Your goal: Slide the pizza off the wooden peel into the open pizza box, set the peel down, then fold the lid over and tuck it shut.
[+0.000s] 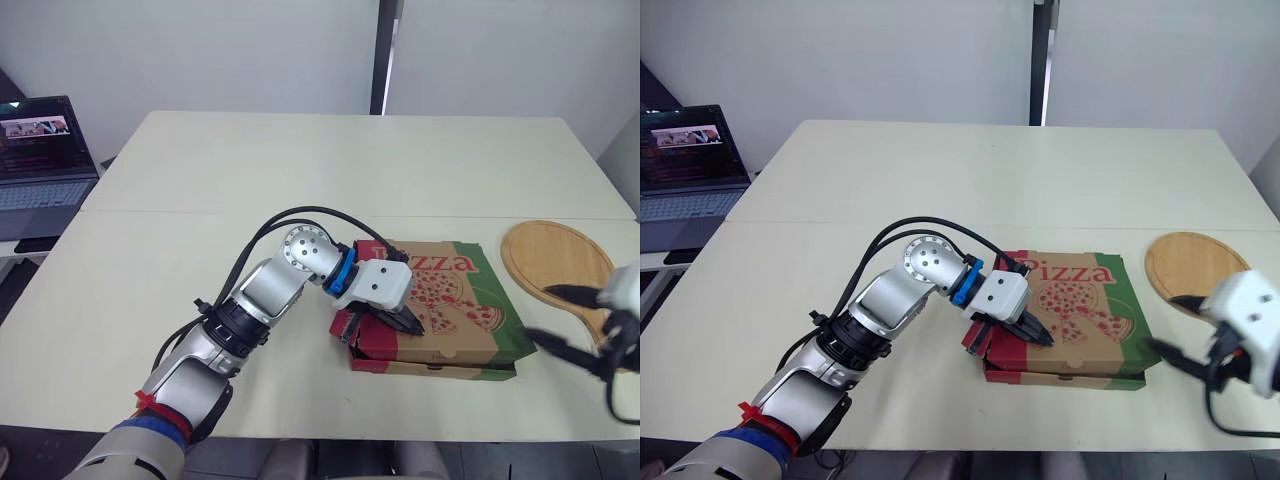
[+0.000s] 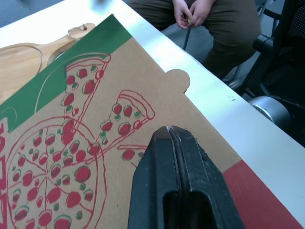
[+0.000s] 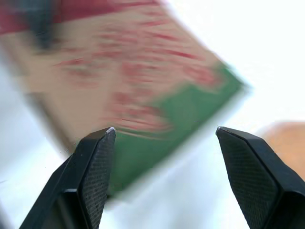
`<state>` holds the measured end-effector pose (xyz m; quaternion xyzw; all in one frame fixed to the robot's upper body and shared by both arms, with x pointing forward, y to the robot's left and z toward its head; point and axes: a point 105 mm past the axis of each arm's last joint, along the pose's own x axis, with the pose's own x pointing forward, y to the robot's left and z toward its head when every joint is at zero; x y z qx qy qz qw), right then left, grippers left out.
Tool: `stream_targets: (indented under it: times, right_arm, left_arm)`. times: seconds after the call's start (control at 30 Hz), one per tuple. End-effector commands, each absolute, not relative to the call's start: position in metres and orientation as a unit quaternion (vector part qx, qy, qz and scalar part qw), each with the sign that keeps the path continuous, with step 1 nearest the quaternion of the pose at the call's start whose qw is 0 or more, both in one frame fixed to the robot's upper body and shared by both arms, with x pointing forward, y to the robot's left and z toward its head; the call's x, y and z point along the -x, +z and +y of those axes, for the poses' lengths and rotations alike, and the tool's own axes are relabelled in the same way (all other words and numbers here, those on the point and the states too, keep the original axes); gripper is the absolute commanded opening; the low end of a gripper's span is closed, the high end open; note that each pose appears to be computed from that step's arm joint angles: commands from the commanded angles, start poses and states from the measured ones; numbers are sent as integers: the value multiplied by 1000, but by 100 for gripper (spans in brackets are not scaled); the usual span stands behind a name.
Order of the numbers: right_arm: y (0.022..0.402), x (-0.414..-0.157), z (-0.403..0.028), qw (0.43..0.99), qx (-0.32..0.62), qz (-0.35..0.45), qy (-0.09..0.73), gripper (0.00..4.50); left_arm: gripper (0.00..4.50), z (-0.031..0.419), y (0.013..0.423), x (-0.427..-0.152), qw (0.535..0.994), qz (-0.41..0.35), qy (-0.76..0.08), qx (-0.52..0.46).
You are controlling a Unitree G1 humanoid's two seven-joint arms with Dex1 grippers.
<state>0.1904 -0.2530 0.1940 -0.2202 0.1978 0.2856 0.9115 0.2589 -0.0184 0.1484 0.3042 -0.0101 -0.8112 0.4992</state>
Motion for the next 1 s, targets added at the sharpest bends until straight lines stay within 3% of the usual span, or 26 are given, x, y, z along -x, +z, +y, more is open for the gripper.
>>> stream_targets:
  times: [0.03,0.07,0.17,0.43,0.77,1.0]
  right_arm:
    - [188,-186,-262,921,196,207,266,362]
    - [182,-187,-266,922,199,215,254,362]
    - [163,-187,-270,912,222,239,249,302]
    - [149,-191,-241,908,183,221,306,16]
    - [141,-180,-223,905,93,248,334,4]
    - [133,-185,-225,912,93,244,317,4]
  left_arm:
    - [0,-19,147,-260,502,-6,-808,-309]
    - [0,-18,146,-260,502,-6,-808,-309]
    - [0,-18,147,-260,502,-5,-808,-309]
    - [0,-17,147,-260,504,-5,-806,-310]
    - [0,-19,151,-261,507,-10,-805,-307]
    - [0,-19,151,-262,507,-10,-805,-307]
